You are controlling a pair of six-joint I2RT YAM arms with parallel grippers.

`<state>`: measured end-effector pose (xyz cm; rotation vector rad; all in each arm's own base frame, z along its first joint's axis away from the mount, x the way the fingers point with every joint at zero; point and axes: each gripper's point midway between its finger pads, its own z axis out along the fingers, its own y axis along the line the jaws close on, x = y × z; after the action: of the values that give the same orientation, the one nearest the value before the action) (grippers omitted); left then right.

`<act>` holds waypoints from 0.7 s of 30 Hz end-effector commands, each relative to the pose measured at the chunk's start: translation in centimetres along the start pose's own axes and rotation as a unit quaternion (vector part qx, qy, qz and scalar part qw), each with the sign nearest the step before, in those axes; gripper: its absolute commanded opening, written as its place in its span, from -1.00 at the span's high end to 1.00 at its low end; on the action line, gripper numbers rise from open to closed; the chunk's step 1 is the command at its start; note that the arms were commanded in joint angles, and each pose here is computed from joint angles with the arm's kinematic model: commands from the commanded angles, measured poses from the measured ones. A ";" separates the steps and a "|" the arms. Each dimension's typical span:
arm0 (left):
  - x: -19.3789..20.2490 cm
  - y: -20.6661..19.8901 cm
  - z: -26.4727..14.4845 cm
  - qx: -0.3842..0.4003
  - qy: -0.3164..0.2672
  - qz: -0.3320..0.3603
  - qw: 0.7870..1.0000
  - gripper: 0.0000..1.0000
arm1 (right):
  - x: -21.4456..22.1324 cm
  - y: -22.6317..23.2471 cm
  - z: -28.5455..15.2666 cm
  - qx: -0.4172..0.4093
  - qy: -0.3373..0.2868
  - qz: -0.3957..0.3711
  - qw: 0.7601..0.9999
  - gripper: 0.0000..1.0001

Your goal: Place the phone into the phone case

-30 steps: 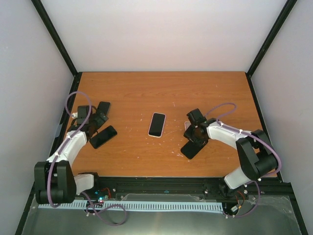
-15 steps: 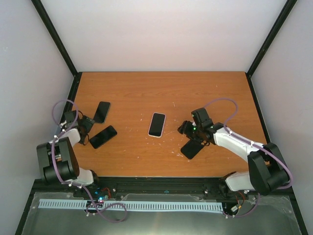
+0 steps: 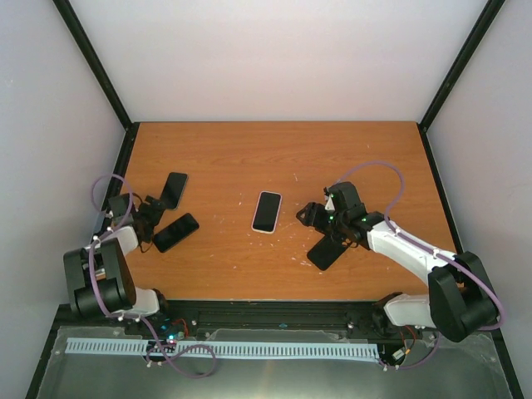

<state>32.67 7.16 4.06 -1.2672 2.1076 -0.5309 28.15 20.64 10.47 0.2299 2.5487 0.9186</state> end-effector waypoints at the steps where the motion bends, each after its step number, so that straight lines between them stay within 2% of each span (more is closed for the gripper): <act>1: 7.2 2.9 -0.4 -0.027 0.131 -0.058 0.989 -0.99 | 0.0 0.4 0.1 -0.016 -0.002 -0.010 1.000 -0.34; 10: 13.7 3.3 -2.4 -0.032 0.208 -0.069 0.975 -0.99 | 0.0 0.3 -0.3 -0.013 -0.005 -0.014 1.000 -0.34; 21: 17.3 1.3 -5.8 -0.037 0.229 -0.038 0.972 -0.99 | -0.1 0.7 -0.8 -0.020 -0.011 -0.018 1.000 -0.34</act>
<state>25.43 -6.88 4.26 -1.1960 2.3560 -0.9538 28.01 20.89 10.59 0.2059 2.5377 0.9427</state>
